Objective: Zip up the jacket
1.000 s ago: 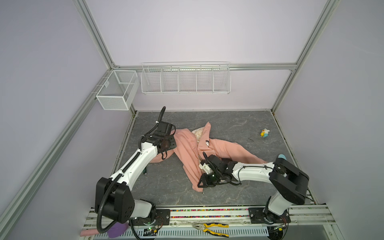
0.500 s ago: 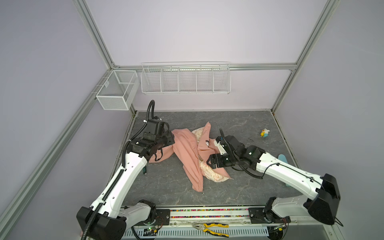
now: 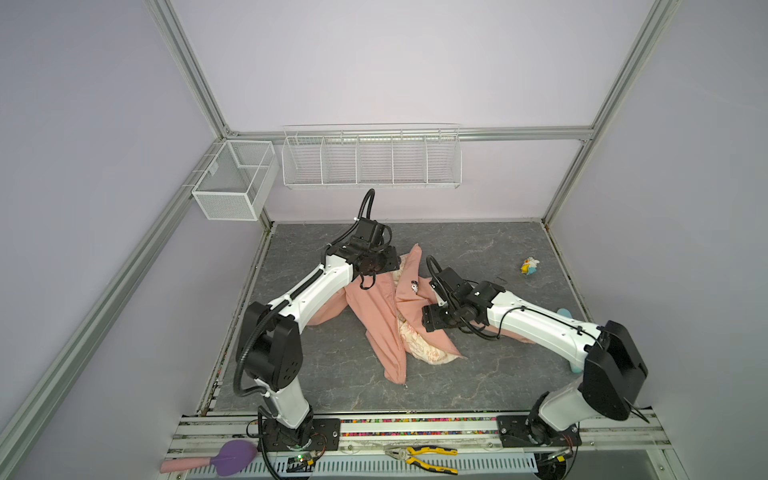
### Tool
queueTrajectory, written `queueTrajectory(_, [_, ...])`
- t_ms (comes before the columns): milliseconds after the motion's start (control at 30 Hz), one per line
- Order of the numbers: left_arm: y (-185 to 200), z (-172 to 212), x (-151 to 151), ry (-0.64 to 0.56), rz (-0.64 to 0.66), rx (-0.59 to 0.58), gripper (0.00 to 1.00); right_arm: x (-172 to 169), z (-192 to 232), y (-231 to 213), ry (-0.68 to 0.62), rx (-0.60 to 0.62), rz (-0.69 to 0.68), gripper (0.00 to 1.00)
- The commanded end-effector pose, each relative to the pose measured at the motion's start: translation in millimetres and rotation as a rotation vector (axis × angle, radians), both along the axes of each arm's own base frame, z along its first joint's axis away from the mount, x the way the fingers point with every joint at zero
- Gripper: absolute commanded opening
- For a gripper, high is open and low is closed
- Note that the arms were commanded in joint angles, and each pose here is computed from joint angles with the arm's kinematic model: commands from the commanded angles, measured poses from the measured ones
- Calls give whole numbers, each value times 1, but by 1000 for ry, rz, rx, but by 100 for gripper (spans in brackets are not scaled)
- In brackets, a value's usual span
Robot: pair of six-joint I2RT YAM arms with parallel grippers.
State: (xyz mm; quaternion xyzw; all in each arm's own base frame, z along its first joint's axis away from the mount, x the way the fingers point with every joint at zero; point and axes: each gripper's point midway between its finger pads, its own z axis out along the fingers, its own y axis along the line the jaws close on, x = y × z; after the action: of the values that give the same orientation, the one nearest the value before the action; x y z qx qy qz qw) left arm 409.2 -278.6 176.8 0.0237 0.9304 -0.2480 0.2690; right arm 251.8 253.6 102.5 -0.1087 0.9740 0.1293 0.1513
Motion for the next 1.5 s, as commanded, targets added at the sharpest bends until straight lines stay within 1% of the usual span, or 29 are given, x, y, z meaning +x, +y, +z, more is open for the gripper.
queueTrajectory(0, [-31,9,20,-77,-98,-49,57,-5,-17,4,44,40,-5,73])
queueTrajectory(100, [-47,2,34,-112,-153,-34,57,-10,-27,4,68,49,-12,68])
queueTrajectory(233, [-66,-9,50,-169,-218,29,57,-11,-29,6,71,65,-17,67])
queueTrajectory(367, [-72,-30,70,-166,-221,91,56,-10,-28,9,76,73,-11,67])
queueTrajectory(533, [-72,-52,87,-138,-212,168,55,-9,-30,10,79,66,-6,67])
queueTrajectory(767, [-76,-59,101,-140,-203,197,57,-10,-30,11,86,73,-2,67])
queueTrajectory(833, [-80,-62,102,-126,-221,185,57,-10,-30,11,85,75,-1,67])
queueTrajectory(933, [-91,-67,98,-93,-268,145,55,-9,-28,10,79,76,-5,67])
queueTrajectory(967, [-94,-69,96,-79,-283,132,53,-9,-27,9,77,79,-8,67])
queueTrajectory(1000, [-97,-70,93,-70,-301,117,49,-8,-27,8,75,82,-14,66])
queueTrajectory(1100, [-101,-74,88,-40,-330,100,17,-4,-19,2,63,102,-44,67])
queueTrajectory(1133, [-101,-74,86,-33,-329,98,7,-1,-14,-1,56,113,-60,68])
queueTrajectory(1167, [-100,-73,86,-30,-327,98,0,2,-7,-4,41,126,-75,71])
queueTrajectory(1300, [-98,-61,84,-49,-311,83,0,18,28,-19,-47,143,-102,79])
queueTrajectory(1400, [-96,-43,84,-84,-295,68,0,36,57,-34,-129,101,-91,84])
queueTrajectory(1467, [-95,-35,83,-105,-298,63,0,50,70,-40,-167,80,-61,87])
